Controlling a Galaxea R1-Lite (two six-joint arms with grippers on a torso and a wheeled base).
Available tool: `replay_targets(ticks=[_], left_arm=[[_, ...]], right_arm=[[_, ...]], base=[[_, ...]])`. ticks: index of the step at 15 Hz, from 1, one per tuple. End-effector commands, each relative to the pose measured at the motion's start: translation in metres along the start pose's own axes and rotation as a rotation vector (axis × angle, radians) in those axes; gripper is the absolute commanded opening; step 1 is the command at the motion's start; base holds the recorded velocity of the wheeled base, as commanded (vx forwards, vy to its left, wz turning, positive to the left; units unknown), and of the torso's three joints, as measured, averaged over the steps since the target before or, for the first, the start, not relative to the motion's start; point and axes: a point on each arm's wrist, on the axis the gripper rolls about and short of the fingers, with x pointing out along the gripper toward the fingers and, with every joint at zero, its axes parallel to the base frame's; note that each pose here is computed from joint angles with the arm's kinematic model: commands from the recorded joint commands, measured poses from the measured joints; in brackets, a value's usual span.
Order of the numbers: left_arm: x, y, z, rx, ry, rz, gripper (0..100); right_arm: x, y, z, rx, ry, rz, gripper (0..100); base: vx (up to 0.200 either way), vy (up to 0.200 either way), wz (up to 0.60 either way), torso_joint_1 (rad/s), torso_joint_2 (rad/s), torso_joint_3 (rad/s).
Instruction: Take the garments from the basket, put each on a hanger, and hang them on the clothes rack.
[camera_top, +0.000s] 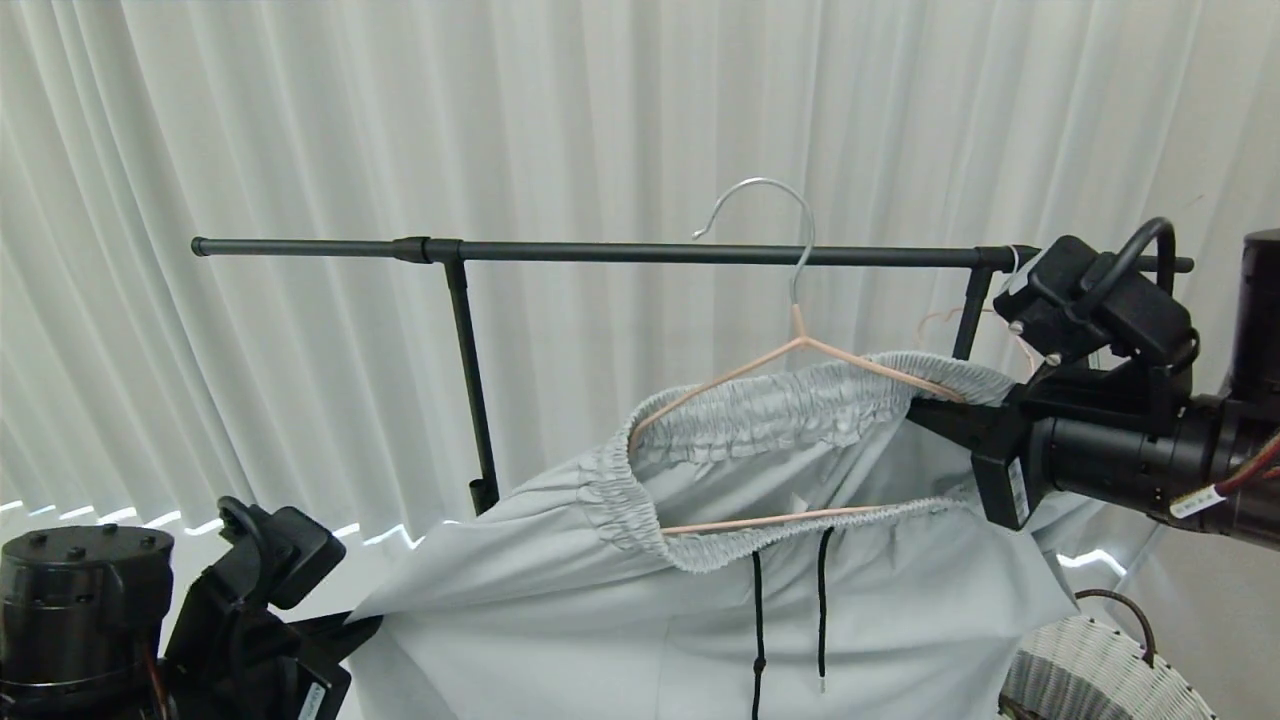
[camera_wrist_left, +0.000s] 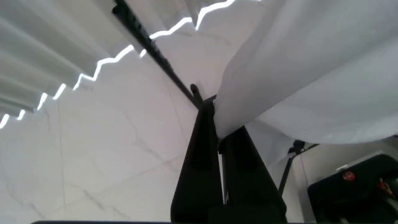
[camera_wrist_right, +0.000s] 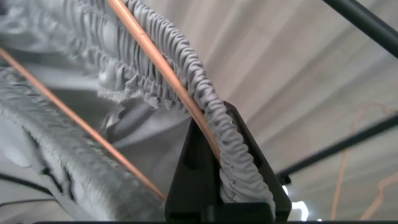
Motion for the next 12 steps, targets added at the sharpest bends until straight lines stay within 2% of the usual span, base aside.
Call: replay_targets(ticks=[1, 4, 5, 7, 9, 12], left_arm=[[-0.012, -0.005, -0.004, 0.016, -0.036, 0.000, 0], [-0.019, -0.009, -0.005, 0.034, -0.074, -0.010, 0], [-0.020, -0.009, -0.004, 0.033, -0.078, -0.008, 100], [-0.023, -0.009, -0.003, 0.029, -0.098, 0.000, 100], [-0.031, -0.009, -0.001, 0.030, -0.139, 0.013, 100], [-0.038, -0.008, 0.000, 0.026, -0.177, 0.036, 100]], right_arm=[[0.002, -0.002, -0.001, 0.011, 0.012, -0.032, 0], [0.002, -0.001, -0.001, 0.031, 0.015, -0.037, 0], [0.002, -0.001, -0.001, 0.031, 0.014, -0.039, 0], [0.001, -0.003, -0.001, 0.033, 0.022, -0.073, 0], [-0.001, -0.005, -0.004, 0.052, 0.078, -0.140, 0], [-0.011, -0.009, -0.011, 0.155, 0.163, -0.199, 0]], base=[[0.000, 0.000, 0.00, 0.000, 0.00, 0.000], [0.000, 0.000, 0.00, 0.000, 0.00, 0.000], [0.000, 0.000, 0.00, 0.000, 0.00, 0.000], [0.000, 0.000, 0.00, 0.000, 0.00, 0.000], [0.000, 0.000, 0.00, 0.000, 0.00, 0.000], [0.000, 0.000, 0.00, 0.000, 0.00, 0.000]])
